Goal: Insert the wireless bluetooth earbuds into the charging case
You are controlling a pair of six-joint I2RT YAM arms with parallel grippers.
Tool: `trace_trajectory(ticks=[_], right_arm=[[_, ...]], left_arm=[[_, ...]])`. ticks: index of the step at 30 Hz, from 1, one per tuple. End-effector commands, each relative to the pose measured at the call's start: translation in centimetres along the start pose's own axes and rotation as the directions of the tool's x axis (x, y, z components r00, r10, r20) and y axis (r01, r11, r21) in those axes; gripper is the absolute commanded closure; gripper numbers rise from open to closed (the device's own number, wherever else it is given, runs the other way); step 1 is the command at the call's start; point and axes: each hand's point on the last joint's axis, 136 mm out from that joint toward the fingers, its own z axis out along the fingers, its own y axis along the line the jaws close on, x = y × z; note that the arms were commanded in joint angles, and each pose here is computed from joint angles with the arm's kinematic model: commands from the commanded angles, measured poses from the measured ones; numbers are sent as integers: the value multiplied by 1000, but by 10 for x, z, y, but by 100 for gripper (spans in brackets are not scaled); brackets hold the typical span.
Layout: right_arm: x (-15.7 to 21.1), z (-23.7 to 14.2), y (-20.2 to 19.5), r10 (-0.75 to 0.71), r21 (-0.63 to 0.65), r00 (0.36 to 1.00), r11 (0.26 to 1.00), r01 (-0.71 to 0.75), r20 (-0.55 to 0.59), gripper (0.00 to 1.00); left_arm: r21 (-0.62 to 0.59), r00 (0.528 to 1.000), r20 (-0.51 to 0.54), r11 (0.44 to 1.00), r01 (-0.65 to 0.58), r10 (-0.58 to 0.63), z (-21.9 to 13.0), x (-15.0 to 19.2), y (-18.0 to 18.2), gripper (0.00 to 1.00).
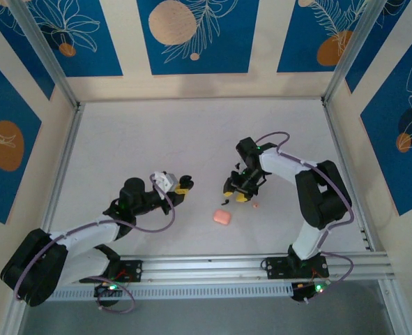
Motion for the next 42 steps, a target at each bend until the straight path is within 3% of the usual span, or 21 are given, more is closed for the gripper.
trace_trajectory(ticks=[1,18,28,42], right_arm=[[-1,8,12,2,-25,1000,1000,-2,-29,54],[-12,18,46,-81,-74,996,994,77,-46,59],[1,2,19,-68,140,997,987,73,-42,59],[4,34,19,-57,143,993,987,71,-100,64]], left_arm=[[5,999,30,1000,-19,19,-1,-8,1,78],[-13,999,22,999,-30,30,-5,-8,2,77],[-14,999,20,999,-32,32,-6,-8,2,77],[-12,999,18,999,-30,31,-7,-7,1,78]])
